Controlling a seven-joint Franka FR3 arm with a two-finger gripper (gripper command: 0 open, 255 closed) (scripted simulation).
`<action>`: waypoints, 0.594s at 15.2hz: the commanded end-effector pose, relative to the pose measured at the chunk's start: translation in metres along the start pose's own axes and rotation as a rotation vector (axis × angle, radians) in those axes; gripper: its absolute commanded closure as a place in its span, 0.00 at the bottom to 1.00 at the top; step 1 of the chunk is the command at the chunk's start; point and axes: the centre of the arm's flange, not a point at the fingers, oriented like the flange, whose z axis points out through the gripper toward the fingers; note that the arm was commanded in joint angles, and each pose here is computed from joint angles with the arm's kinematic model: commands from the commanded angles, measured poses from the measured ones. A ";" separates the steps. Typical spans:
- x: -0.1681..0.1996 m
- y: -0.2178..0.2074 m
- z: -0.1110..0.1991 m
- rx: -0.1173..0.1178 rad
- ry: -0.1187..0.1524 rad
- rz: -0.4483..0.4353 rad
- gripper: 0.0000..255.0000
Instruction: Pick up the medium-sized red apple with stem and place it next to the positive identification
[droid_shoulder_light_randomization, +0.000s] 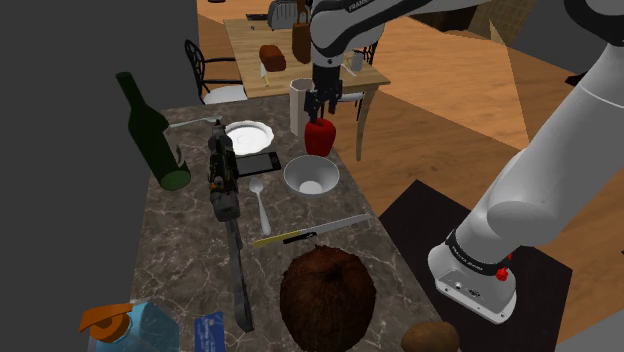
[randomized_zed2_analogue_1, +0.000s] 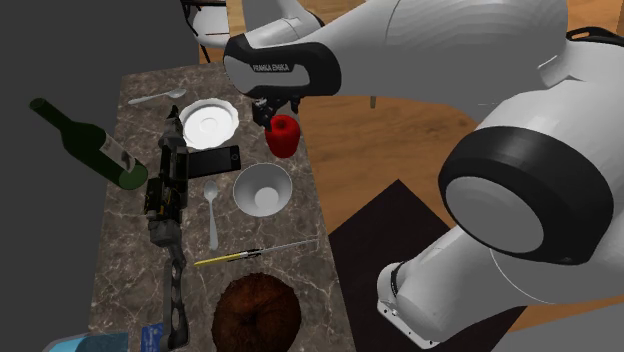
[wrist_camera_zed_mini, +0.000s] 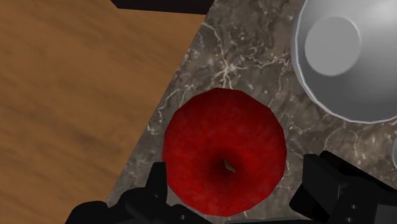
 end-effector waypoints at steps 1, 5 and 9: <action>0.000 0.000 0.003 0.000 0.001 0.000 0.00; 0.000 0.000 0.003 0.000 0.001 0.000 0.00; 0.000 0.000 0.003 0.000 0.001 0.000 1.00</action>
